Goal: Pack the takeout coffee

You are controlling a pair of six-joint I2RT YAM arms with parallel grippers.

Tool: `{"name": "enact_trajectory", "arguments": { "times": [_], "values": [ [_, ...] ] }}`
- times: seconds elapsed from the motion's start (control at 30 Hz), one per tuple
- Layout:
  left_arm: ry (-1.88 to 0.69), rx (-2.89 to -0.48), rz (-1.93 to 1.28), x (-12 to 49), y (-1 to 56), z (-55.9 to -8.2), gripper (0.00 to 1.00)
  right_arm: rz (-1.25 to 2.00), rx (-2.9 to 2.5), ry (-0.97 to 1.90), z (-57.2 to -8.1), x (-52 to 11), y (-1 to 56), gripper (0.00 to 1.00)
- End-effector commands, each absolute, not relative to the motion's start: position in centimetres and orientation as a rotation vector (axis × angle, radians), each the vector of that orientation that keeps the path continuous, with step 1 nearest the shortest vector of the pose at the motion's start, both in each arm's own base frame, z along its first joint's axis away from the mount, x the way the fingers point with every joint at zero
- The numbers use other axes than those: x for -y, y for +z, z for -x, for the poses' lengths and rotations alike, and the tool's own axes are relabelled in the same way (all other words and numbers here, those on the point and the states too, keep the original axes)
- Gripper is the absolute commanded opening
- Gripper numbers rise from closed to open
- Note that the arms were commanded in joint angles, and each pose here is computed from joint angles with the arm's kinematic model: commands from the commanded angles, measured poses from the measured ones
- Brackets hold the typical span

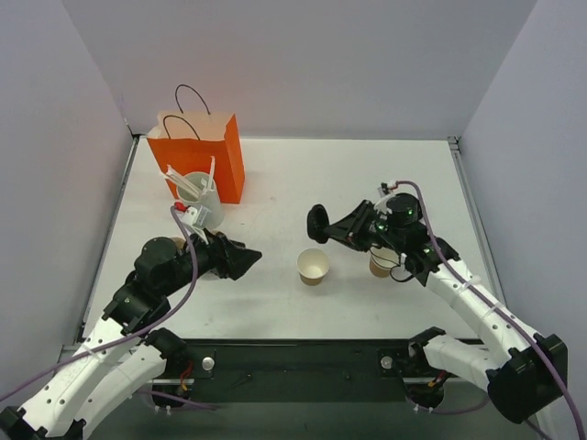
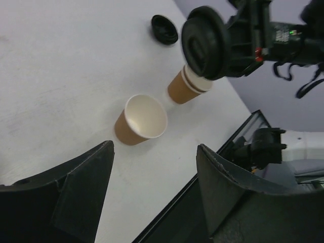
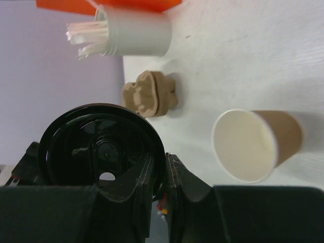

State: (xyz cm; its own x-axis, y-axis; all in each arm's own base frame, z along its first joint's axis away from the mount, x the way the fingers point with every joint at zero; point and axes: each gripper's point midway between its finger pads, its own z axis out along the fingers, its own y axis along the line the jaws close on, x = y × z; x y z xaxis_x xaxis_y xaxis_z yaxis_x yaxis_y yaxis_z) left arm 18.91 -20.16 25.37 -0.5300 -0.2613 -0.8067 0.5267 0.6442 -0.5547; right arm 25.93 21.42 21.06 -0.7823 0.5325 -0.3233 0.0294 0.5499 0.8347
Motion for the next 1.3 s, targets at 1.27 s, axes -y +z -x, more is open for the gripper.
{"name": "enact_trajectory", "arguments": {
  "times": [1.27],
  "values": [
    [-1.313,-1.232,-0.516,26.1,34.8,-17.4,0.57,-0.407,-2.028,1.877,-20.9,-32.8,28.7,0.14]
  ]
}}
